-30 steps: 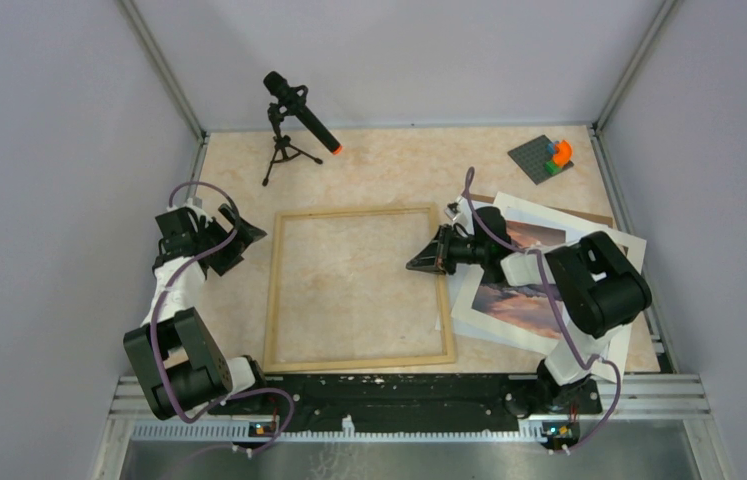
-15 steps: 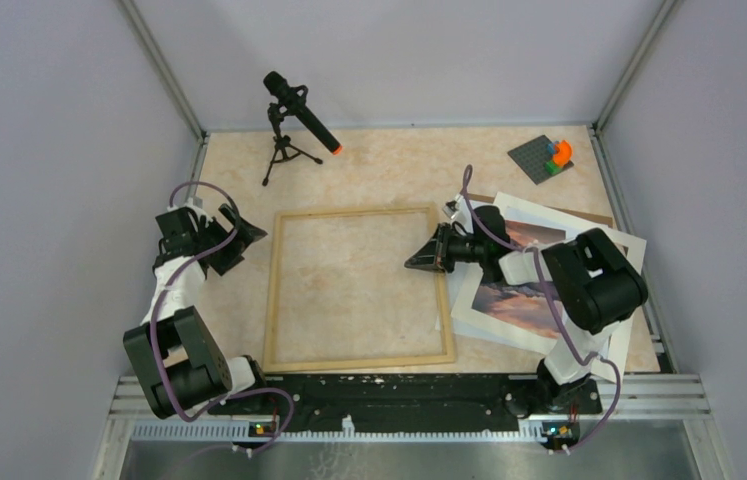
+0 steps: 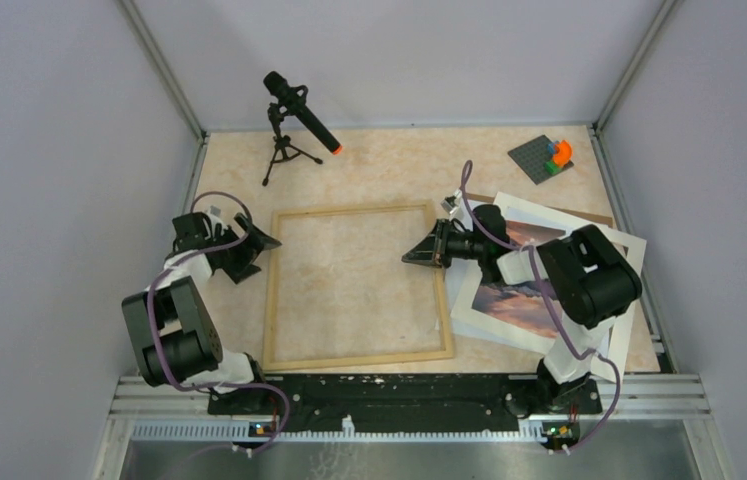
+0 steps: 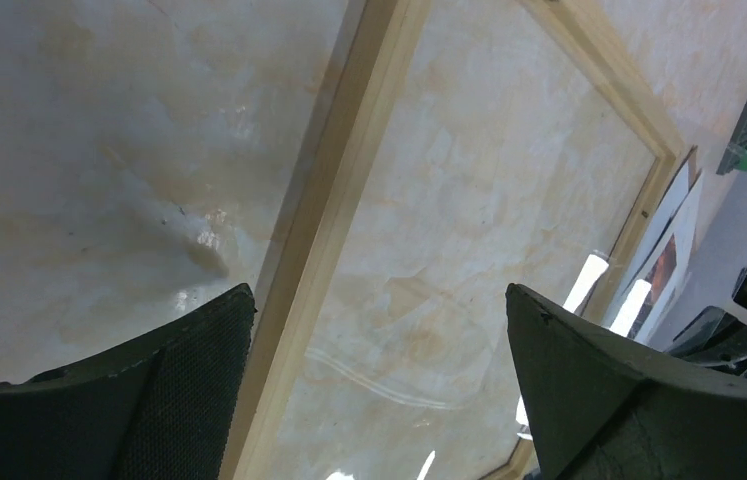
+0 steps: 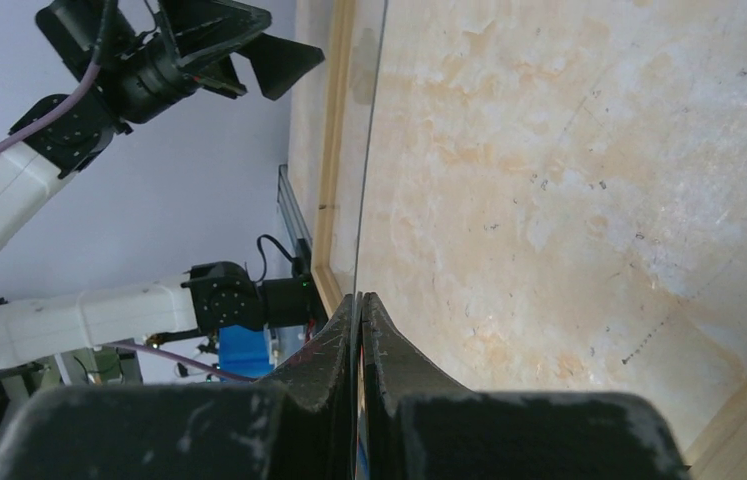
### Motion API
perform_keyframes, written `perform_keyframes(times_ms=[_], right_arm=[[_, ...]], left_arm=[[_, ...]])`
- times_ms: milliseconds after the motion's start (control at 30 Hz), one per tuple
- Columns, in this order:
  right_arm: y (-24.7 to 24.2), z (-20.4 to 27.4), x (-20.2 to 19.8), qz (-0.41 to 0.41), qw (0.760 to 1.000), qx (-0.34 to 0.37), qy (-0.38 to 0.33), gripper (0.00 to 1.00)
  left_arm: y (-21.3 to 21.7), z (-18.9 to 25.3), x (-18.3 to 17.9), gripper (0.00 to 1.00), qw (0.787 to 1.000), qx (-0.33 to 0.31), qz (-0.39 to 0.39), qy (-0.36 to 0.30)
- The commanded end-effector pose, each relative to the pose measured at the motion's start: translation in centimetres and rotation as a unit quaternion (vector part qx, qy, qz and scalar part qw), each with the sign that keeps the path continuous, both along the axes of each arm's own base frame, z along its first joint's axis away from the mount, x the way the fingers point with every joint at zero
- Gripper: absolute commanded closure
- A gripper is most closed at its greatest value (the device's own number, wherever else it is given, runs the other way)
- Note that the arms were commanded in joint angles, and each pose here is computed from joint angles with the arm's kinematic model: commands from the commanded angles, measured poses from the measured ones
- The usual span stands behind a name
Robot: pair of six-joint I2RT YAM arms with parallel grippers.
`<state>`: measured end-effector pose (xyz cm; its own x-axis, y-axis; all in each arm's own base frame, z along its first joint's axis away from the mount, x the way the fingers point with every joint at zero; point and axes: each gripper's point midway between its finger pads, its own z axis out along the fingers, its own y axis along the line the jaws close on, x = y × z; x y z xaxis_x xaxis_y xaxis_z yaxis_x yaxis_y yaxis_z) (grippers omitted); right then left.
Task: Put the photo into the frame
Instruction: Place the photo frame item in the photo frame.
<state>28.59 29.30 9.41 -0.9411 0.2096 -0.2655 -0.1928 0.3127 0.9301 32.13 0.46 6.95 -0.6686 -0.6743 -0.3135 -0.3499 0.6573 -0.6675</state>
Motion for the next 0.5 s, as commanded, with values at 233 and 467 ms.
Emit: perform_keyframes(times_ms=[233,467], right_arm=[[0.6,1.8,0.6,0.015,0.996,0.046,-0.075,1.0],[1.0,2.3,0.1,0.025,0.992,0.073,-0.103,1.0]], left_arm=[[-3.1,-2.3,-0.7,0.02,0.995,-0.09,-0.025,0.019],[-3.2,-2.5,-0.8,0.02,0.995,-0.094,-0.027,0.023]])
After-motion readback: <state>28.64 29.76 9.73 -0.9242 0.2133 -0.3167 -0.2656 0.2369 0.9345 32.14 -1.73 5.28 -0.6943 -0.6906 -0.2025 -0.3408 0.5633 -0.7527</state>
